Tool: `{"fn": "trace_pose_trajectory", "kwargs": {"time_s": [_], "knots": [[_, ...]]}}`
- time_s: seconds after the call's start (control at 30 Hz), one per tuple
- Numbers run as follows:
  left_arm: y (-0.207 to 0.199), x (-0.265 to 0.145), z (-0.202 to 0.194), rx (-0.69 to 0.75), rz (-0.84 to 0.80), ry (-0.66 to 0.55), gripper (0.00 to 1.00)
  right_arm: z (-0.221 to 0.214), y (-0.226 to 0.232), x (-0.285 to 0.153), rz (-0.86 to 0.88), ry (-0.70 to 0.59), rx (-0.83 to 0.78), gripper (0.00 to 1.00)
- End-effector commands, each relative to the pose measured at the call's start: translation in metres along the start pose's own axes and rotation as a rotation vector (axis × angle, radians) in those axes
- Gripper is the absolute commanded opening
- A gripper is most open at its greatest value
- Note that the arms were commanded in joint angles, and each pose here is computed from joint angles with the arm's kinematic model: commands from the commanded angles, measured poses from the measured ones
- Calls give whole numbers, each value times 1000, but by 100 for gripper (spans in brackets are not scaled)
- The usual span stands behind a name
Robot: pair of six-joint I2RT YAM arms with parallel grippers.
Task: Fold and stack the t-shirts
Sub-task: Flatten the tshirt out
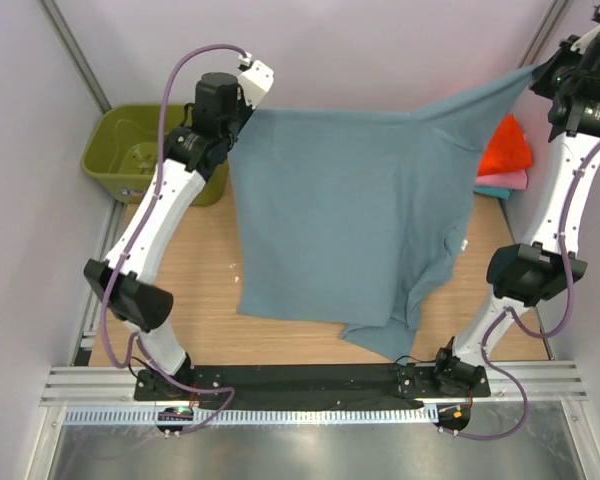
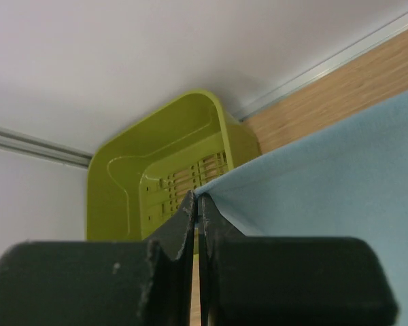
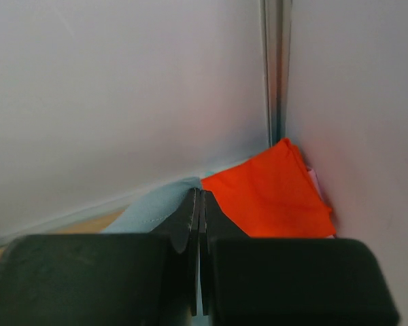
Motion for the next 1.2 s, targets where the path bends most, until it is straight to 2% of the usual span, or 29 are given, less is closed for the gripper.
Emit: {"fn": "trace_pose_trajectory", "kwargs": {"time_s": [0.0, 0.13, 0.3, 0.4, 0.43, 0.47, 0.63, 0.67, 0.73, 0.77, 0.93, 1.03, 1.17], "knots": [[49, -4, 19, -100, 145, -67, 0, 54, 28, -21, 20, -196, -105, 1], [63, 2, 27, -103, 188, -82, 0, 62, 37, -4, 17, -250, -127, 1], [86, -30, 48, -129, 236, -153, 0, 82, 49, -23, 32, -318, -128, 1], [88, -63, 53, -137, 228, -181, 0, 87, 55, -54, 48, -311, -144, 1], [80, -64, 47, -127, 209, -166, 0, 100, 64, -87, 71, -348, -157, 1], [79, -74, 46, -135, 205, -170, 0, 86, 60, -87, 65, -305, -161, 1], [84, -126, 36, -151, 175, -201, 0, 97, 67, -170, 65, -376, -198, 1], [86, -133, 35, -144, 173, -210, 0, 107, 72, -200, 70, -421, -206, 1], [96, -155, 35, -146, 182, -251, 0, 112, 73, -225, 54, -450, -209, 1], [98, -164, 37, -153, 173, -280, 0, 123, 77, -253, 54, -504, -210, 1], [129, -211, 58, -213, 210, -418, 0, 156, 82, -321, 12, -664, -256, 1], [145, -230, 72, -216, 236, -488, 0, 181, 82, -351, -42, -779, -272, 1], [170, -254, 90, -222, 307, -575, 0, 207, 83, -360, -76, -898, -312, 1]]}}
Point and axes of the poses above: each gripper's point midway between its finger pads, its own x axis out along the fingers, its own y axis along the line the jaws close on, z = x × y, the point moved 4 cm from there along -x, back along the fingers, and after that the axes turned 3 degrees about x, right-handed, at the moved point
